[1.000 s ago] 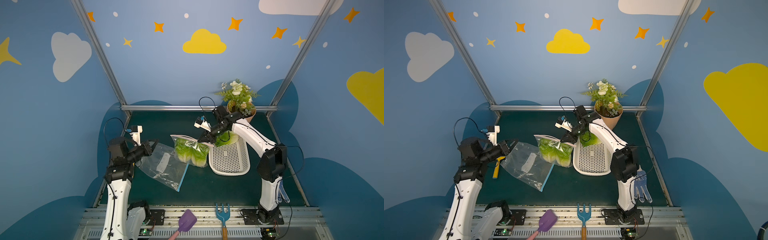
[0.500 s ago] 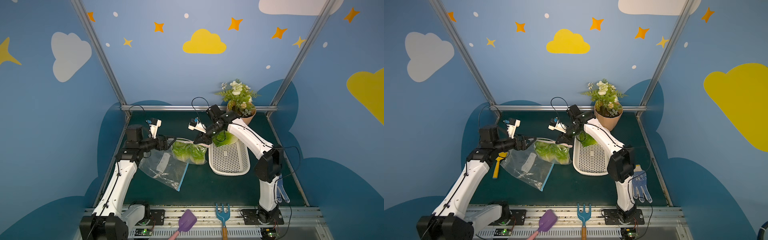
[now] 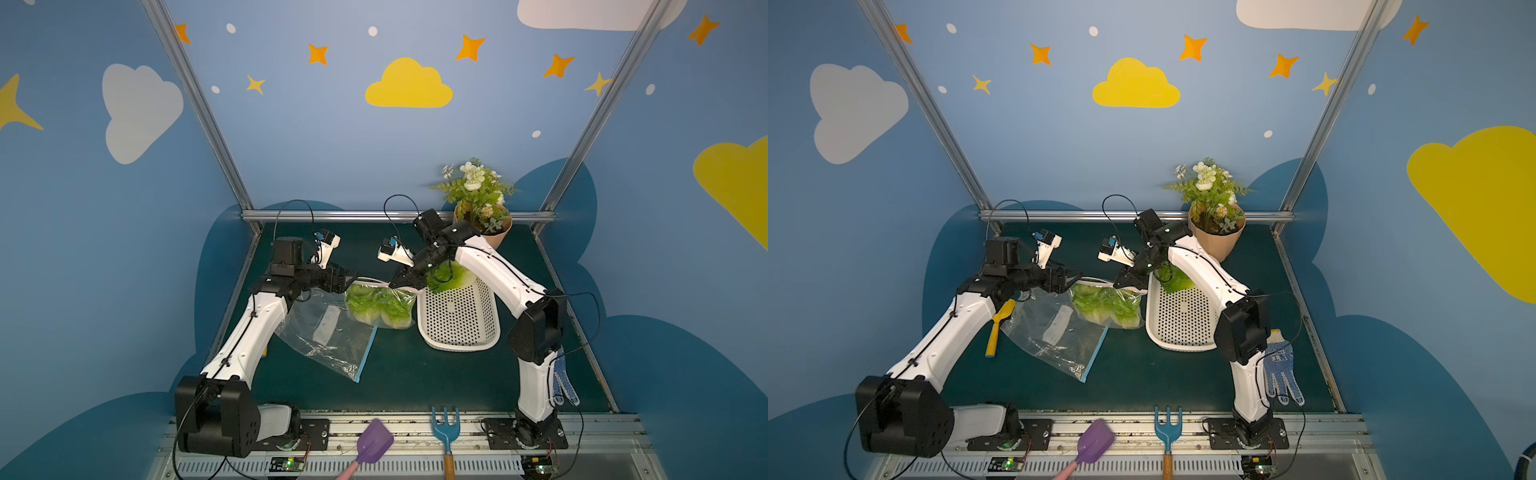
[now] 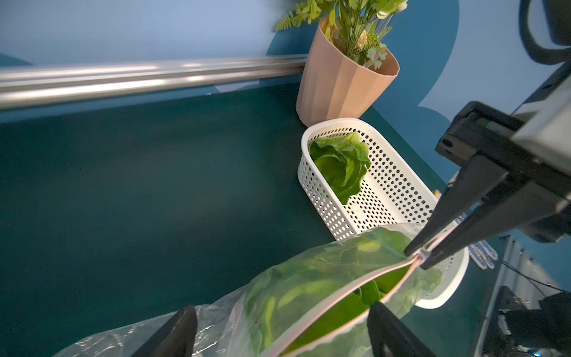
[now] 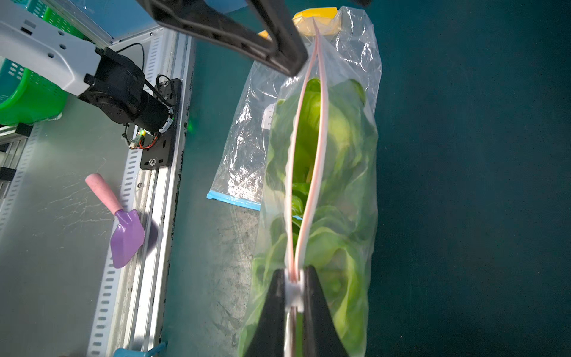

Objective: Open the zip-top bag and take out the chinese cabbages
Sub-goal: Unzip the zipper on the zipper food storage bag.

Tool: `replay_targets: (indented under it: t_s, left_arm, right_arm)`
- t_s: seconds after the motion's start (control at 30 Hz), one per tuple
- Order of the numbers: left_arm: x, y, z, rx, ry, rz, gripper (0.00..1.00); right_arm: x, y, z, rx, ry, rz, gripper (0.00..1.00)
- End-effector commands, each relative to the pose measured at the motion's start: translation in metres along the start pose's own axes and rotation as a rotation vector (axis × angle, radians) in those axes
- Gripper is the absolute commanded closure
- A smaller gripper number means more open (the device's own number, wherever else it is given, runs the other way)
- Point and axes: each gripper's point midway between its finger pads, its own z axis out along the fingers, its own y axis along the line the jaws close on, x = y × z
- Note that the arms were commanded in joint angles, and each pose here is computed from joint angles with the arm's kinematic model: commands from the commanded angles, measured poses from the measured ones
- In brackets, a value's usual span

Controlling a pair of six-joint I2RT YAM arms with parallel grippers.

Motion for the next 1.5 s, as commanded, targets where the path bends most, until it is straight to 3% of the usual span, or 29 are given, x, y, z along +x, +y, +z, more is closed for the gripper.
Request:
replay_targets:
  t_s: [0.0, 0.2, 0.47, 0.73, 1.0, 1.17, 1.47]
  left_arm:
    - [-0.009, -0.012, 0.009, 0.119, -0.036, -0.053, 0.13]
    - [0.002, -0.019, 0.016, 0.191, 0.006, -0.140, 0.20]
    - [0.019, -0.030, 0.015, 0.186, 0.071, -0.103, 0.34]
    - [0.031, -0.034, 0.017, 0.156, 0.134, -0.067, 0.37]
    - [0.032, -0.027, 0.019, 0.121, 0.142, -0.065, 0.61]
    - [0.032, -0.022, 0.019, 0.084, 0.148, -0.073, 0.95]
    - [0.033, -0.003, -0.002, -0.108, 0.130, -0.057, 0.96]
  right_arm:
    - [-0.007, 0.002, -0.006, -0.011, -0.021, -0.019, 1.00]
    - [-0.007, 0.002, -0.008, -0.010, -0.023, -0.019, 1.00]
    - [-0.008, 0.001, -0.008, -0.008, -0.029, -0.024, 1.00]
    - [-0.011, 0.002, -0.011, -0.004, -0.037, -0.032, 1.00]
    - [-0.012, 0.003, -0.011, -0.010, -0.043, -0.033, 1.00]
    - [-0.009, 0.001, -0.011, -0.001, -0.032, -0.030, 1.00]
    - [-0.001, -0.005, -0.019, 0.039, -0.006, -0.016, 1.00]
